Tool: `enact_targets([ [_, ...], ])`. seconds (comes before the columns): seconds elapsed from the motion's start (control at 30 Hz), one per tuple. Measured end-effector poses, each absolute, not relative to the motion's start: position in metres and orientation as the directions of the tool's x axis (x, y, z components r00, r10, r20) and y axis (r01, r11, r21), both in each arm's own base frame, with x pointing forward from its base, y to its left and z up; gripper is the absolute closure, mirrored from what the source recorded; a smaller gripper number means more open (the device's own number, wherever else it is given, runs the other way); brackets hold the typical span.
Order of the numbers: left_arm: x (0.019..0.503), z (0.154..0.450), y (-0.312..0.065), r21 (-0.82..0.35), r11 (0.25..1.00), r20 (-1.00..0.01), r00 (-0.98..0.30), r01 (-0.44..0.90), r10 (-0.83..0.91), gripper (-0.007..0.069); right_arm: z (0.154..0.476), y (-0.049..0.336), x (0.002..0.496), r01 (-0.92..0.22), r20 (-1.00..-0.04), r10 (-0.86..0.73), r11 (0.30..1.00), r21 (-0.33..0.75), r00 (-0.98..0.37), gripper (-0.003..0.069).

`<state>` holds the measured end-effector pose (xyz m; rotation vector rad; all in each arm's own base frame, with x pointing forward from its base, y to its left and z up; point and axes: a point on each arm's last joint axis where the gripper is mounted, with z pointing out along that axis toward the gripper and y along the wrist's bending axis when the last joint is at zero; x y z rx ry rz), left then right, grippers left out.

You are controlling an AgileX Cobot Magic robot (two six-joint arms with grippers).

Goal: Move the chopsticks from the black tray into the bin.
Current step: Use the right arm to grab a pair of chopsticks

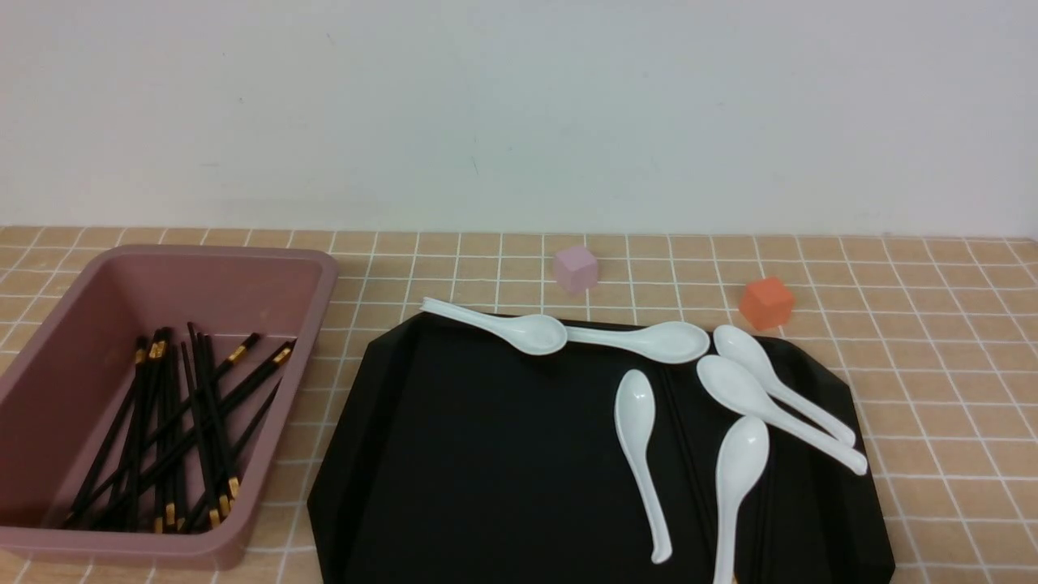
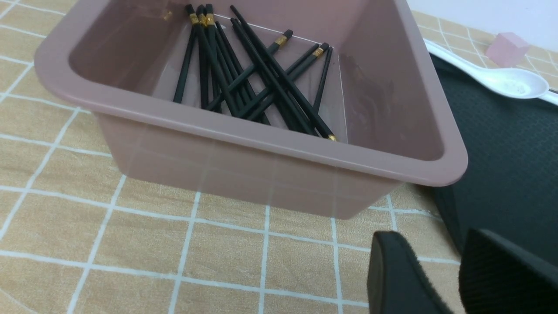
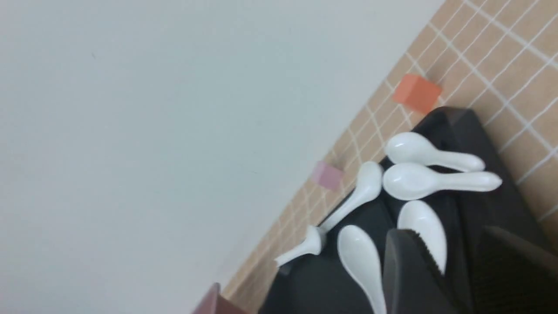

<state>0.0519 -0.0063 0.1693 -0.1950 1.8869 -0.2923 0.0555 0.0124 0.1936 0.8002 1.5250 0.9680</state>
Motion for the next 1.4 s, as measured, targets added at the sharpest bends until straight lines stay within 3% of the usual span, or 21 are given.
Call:
enact_targets([
  [0.13, 0.052, 0.169, -0.006, -0.296, 0.955, -0.903, -0.328, 0.009, -0.277, 0.0386, 0.198, 0.014, 0.055, -0.027, -0.452, 0.875, 0.455, 0.89, -0.175, 0.0422],
  [0.23, 0.052, 0.169, -0.006, -0.296, 0.955, -0.903, -0.328, 0.009, -0.277, 0.0386, 0.236, 0.015, 0.049, -0.126, -0.593, 0.792, 0.579, 0.805, -0.146, 0.048],
  [0.33, 0.052, 0.169, -0.006, -0.296, 0.955, -0.903, -0.328, 0.009, -0.277, 0.0386, 0.289, 0.019, 0.048, -0.192, -0.756, 0.642, 0.732, 0.654, -0.128, 0.0615],
  [0.43, 0.052, 0.169, -0.006, -0.296, 0.955, -0.903, -0.328, 0.009, -0.277, 0.0386, 0.326, 0.03, 0.072, -0.195, -0.824, 0.454, 0.823, 0.533, -0.338, 0.0666],
  [0.47, 0.052, 0.169, -0.006, -0.296, 0.955, -0.903, -0.328, 0.009, -0.277, 0.0386, 0.33, 0.035, 0.082, -0.195, -0.808, 0.403, 0.832, 0.519, -0.429, 0.0665],
  [0.57, 0.052, 0.169, -0.006, -0.296, 0.955, -0.903, -0.328, 0.009, -0.277, 0.0386, 0.332, 0.05, 0.122, -0.2, -0.644, 0.244, 0.82, 0.536, -0.725, 0.0648],
  [0.67, 0.052, 0.169, -0.006, -0.296, 0.955, -0.903, -0.328, 0.009, -0.277, 0.0386, 0.323, 0.062, 0.165, -0.228, -0.497, 0.106, 0.793, 0.565, -0.861, 0.0615],
  [0.8, 0.052, 0.169, -0.006, -0.296, 0.955, -0.903, -0.328, 0.009, -0.277, 0.0386, 0.307, 0.087, 0.209, -0.273, -0.408, -0.028, 0.784, 0.557, -0.912, 0.0575],
  [1.0, 0.052, 0.169, -0.006, -0.296, 0.955, -0.903, -0.328, 0.009, -0.277, 0.0386, 0.269, 0.151, 0.276, -0.305, -0.251, -0.212, 0.852, 0.426, -0.945, 0.0512],
  [1.17, 0.052, 0.169, -0.006, -0.296, 0.955, -0.903, -0.328, 0.009, -0.277, 0.0386, 0.214, 0.181, 0.324, -0.325, -0.027, -0.335, 0.888, 0.324, -0.942, 0.0477],
  [1.27, 0.052, 0.169, -0.006, -0.296, 0.955, -0.903, -0.328, 0.009, -0.277, 0.0386, 0.199, 0.183, 0.331, -0.325, 0.029, -0.351, 0.893, 0.312, -0.936, 0.0477],
  [1.4, 0.052, 0.169, -0.006, -0.296, 0.955, -0.903, -0.328, 0.009, -0.277, 0.0386, 0.196, 0.183, 0.335, -0.331, 0.028, -0.355, 0.896, 0.295, -0.935, 0.0475],
])
